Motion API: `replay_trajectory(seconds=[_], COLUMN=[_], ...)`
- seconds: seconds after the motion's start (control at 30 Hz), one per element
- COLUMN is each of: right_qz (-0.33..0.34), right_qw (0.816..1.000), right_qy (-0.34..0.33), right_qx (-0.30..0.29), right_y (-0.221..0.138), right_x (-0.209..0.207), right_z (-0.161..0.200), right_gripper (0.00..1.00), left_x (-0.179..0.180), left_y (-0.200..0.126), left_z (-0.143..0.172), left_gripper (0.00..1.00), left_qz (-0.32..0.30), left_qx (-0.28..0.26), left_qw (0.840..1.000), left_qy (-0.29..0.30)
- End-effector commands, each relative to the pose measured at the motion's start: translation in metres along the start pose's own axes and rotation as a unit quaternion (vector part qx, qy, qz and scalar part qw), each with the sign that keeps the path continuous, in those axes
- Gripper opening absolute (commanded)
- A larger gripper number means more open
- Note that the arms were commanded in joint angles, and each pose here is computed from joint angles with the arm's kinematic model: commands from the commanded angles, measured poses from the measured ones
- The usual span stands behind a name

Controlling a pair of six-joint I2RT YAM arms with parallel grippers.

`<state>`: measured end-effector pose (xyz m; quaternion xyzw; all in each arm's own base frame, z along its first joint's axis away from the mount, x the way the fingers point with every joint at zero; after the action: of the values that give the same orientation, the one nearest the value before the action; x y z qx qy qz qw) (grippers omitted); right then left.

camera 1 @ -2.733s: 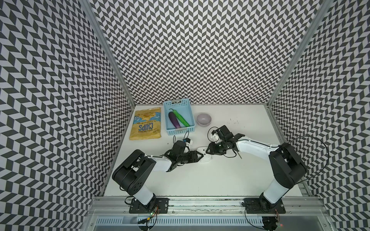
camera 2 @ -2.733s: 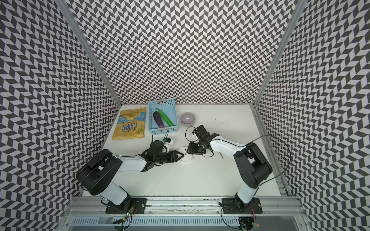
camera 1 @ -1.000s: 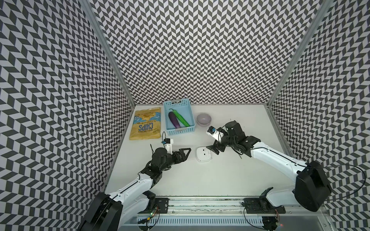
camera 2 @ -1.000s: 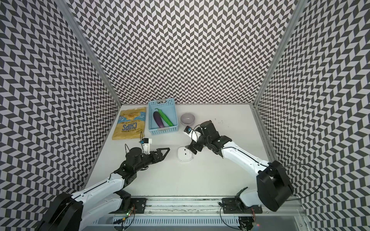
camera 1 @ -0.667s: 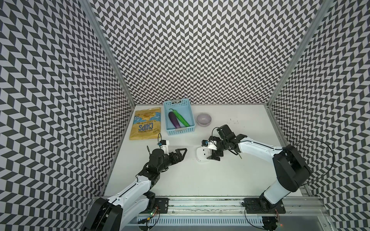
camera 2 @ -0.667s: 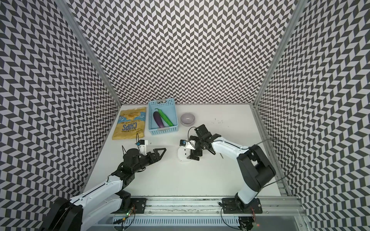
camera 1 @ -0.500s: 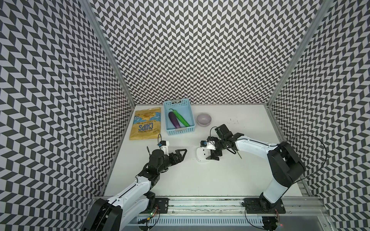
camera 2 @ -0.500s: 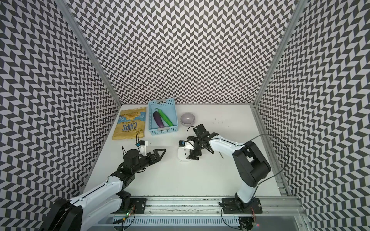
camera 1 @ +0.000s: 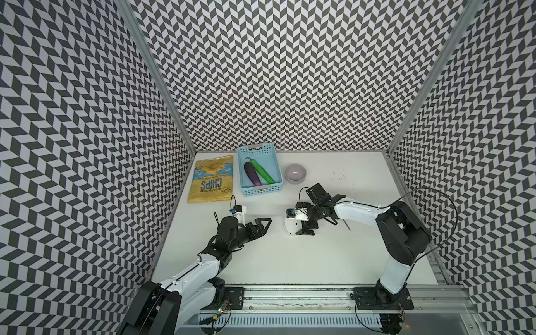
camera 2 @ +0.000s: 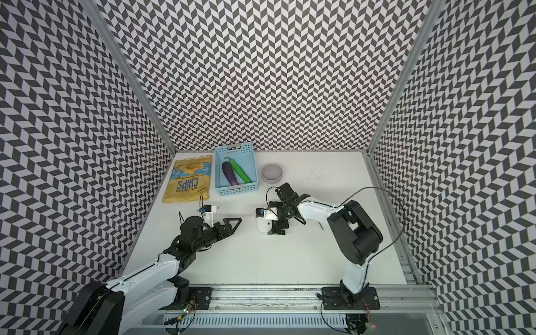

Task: Remove the battery from the alarm
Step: Adjust the alarm at the center of the board.

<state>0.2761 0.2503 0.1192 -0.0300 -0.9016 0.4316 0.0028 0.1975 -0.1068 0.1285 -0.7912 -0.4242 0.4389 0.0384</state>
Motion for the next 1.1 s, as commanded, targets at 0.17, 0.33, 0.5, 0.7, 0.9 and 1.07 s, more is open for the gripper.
replay_trajectory(seconds=[0.17, 0.33, 0.5, 0.7, 0.9, 1.07], right_qz=[0.002, -0.006, -0.014, -0.012, 0.025, 0.031], right_qw=[1.0, 0.999, 0.999, 0.999, 0.998, 0.994], right_qy=[0.003, 0.015, 0.028, 0.025, 0.001, -0.01], right_qx=[0.019, 0.029, 0.043, 0.033, -0.054, -0.1], right_y=[0.003, 0.009, 0.016, 0.013, -0.023, -0.043], right_x=[0.005, 0.002, 0.001, 0.0, 0.008, 0.017], right_z=[0.004, 0.006, 0.01, 0.006, -0.022, -0.035], right_gripper=[0.99, 0.97, 0.97, 0.86, 0.8, 0.8], left_x=[-0.011, -0.017, -0.018, -0.018, -0.02, -0.03], left_y=[0.006, 0.012, 0.015, 0.019, 0.025, 0.035], left_z=[-0.008, -0.009, -0.008, -0.006, -0.003, -0.001], left_gripper=[1.0, 0.99, 0.99, 0.99, 0.98, 0.98], left_qz=[0.059, 0.093, 0.108, 0.12, 0.141, 0.186], left_qx=[0.005, 0.02, 0.03, 0.038, 0.053, 0.068], left_qw=[0.998, 0.995, 0.993, 0.991, 0.988, 0.98], left_qy=[0.028, 0.04, 0.039, 0.037, 0.031, 0.029])
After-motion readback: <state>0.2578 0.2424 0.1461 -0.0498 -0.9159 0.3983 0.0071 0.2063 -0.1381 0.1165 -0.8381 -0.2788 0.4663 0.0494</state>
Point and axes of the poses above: each gripper's point midway between its finger pads, its own y axis out along the fingers, its own x axis along the line the jaws close on, z = x × y, the point moved 9 cm from there along -y, back along the fingers, and after that the axes turned 10 degrees about y, right-handed, at the moved point
